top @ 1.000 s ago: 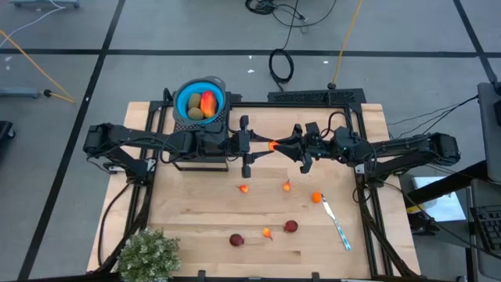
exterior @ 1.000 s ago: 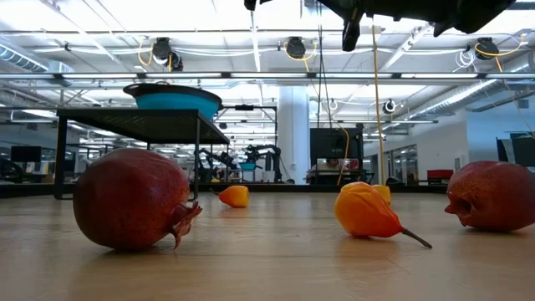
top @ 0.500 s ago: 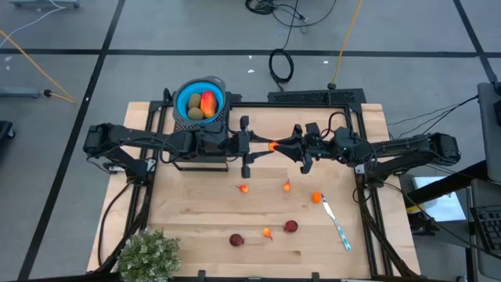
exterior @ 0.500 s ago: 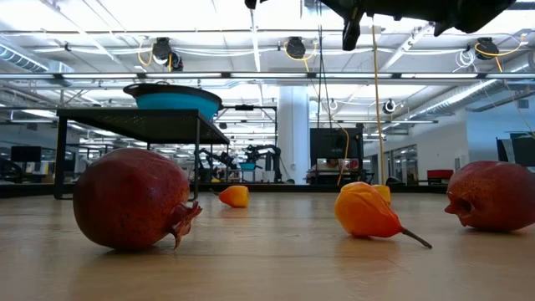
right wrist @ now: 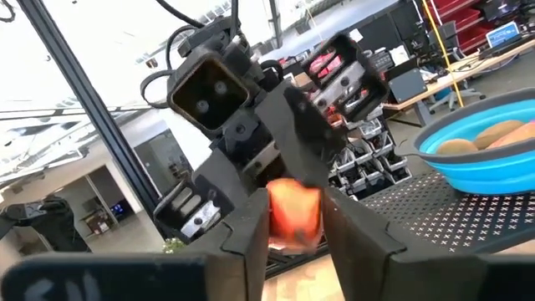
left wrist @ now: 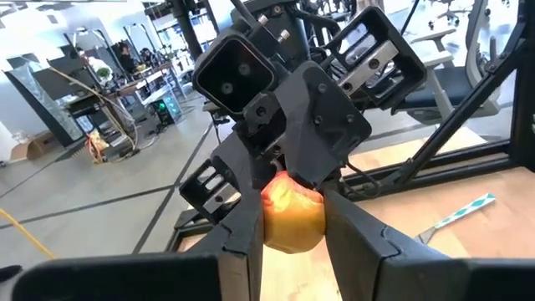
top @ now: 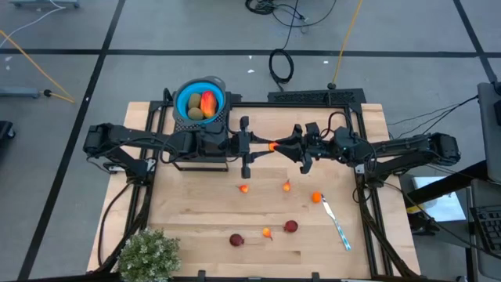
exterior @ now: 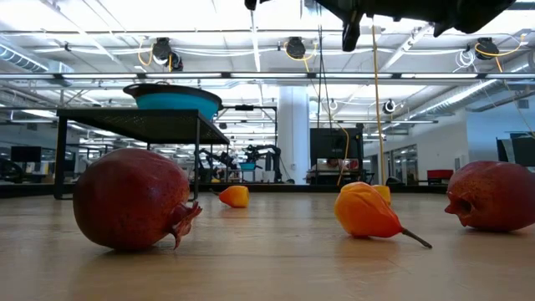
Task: Pick & Place Fruit
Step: Put the peach into the blue strainer bowl on the shelf
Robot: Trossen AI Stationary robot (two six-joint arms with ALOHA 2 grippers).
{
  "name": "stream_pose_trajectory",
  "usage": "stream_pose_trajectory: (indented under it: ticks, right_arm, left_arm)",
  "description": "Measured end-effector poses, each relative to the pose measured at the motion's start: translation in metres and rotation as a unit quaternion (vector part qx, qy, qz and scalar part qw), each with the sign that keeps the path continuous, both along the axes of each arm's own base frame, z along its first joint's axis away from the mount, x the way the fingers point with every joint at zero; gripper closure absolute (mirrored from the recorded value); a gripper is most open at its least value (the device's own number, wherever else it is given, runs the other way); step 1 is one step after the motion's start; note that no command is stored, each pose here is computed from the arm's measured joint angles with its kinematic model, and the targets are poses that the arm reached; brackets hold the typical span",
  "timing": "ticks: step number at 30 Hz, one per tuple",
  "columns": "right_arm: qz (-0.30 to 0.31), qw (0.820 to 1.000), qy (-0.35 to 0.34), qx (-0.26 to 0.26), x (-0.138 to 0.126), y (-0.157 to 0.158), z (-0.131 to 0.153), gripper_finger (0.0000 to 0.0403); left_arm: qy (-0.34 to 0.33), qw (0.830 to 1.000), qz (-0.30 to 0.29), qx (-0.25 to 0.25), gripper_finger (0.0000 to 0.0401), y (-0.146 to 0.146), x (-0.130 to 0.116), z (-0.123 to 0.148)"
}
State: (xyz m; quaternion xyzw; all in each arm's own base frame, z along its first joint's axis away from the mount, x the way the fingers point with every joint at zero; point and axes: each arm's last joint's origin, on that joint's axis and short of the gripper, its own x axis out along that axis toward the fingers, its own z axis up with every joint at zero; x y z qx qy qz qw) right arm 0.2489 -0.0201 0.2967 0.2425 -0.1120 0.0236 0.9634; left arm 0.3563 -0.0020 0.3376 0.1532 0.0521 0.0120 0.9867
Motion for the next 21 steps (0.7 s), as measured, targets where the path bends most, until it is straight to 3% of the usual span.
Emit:
stream_pose_trajectory:
  ticks: [5, 11, 16, 21]
  right_arm:
    - [-0.011, 1.0, 0.016, 0.004, 0.001, -0.001, -0.003, 0.0267]
    - [-0.005, 0.998, 0.065, 0.006, 0.002, -0.002, -0.012, 0.0249]
    - [-0.008, 0.995, 0.097, 0.009, 0.002, -0.004, -0.019, 0.025]
    - [-0.009, 0.992, 0.128, 0.004, 0.002, -0.004, -0.025, 0.026]
  left_arm:
    - [0.037, 0.999, -0.003, -0.005, 0.0303, -0.002, -0.003, -0.006]
    - [0.072, 0.997, 0.032, 0.0, 0.0304, -0.003, -0.014, -0.004]
    - [0.104, 0.989, 0.101, 0.012, 0.0304, 0.002, -0.032, 0.003]
    - [0.135, 0.971, 0.195, 0.032, 0.0304, 0.008, -0.051, 0.009]
